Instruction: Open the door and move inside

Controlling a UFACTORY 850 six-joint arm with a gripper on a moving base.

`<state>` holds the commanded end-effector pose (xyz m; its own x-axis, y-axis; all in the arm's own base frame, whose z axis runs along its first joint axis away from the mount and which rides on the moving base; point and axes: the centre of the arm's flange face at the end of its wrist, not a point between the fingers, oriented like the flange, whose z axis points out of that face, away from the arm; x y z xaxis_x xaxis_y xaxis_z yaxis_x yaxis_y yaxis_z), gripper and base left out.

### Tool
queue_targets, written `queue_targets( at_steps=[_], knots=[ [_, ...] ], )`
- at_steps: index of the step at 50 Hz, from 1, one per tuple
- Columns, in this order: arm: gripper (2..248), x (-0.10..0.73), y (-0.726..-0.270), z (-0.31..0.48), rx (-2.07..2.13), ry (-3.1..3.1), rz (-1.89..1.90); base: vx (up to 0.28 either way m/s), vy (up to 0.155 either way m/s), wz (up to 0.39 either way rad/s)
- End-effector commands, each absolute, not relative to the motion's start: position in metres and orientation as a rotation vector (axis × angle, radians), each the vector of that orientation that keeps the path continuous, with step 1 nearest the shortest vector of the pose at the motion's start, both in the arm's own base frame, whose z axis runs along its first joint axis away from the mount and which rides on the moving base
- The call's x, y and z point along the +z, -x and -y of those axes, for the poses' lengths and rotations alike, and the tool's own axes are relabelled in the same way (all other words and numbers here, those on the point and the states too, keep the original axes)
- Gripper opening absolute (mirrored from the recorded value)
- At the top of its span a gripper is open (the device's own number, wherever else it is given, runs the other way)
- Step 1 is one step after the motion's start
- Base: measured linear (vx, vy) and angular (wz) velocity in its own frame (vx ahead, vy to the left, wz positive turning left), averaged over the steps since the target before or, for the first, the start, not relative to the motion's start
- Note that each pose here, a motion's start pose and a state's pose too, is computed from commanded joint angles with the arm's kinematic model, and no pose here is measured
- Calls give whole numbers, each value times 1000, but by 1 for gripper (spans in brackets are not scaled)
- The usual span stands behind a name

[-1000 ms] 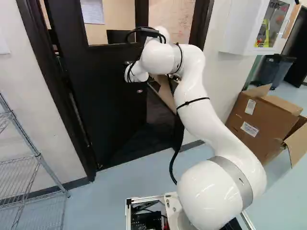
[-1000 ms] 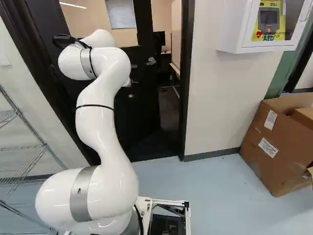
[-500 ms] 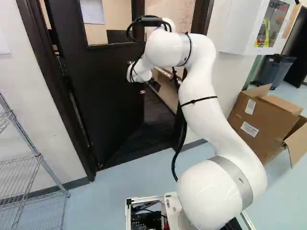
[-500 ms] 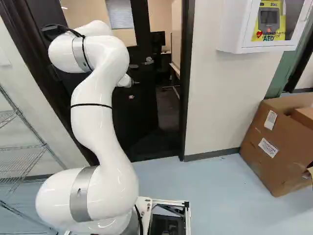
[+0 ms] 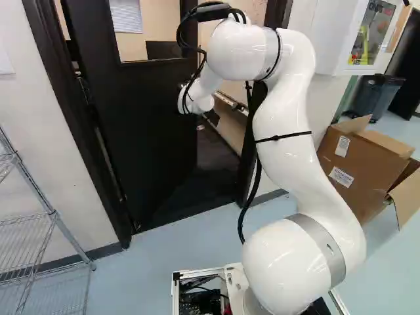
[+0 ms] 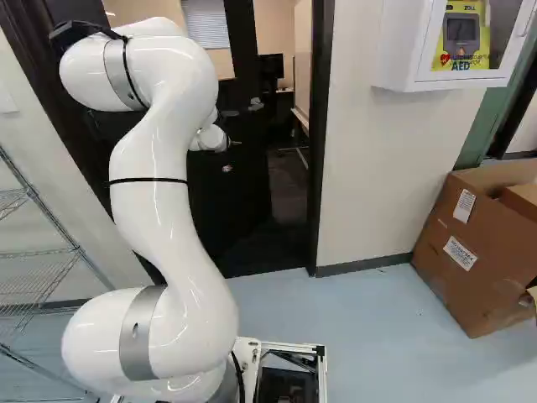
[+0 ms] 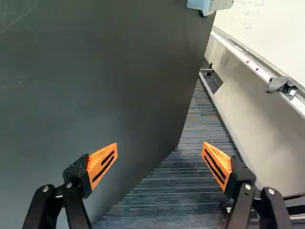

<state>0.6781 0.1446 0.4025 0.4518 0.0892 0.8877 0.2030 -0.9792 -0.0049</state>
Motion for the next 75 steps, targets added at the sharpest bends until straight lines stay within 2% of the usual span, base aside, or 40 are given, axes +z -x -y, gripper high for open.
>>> queue_targets(
  at_steps=[75],
  knots=[
    [247,435,-553,-66,-1727,2534,281,0,0,0]
  ],
)
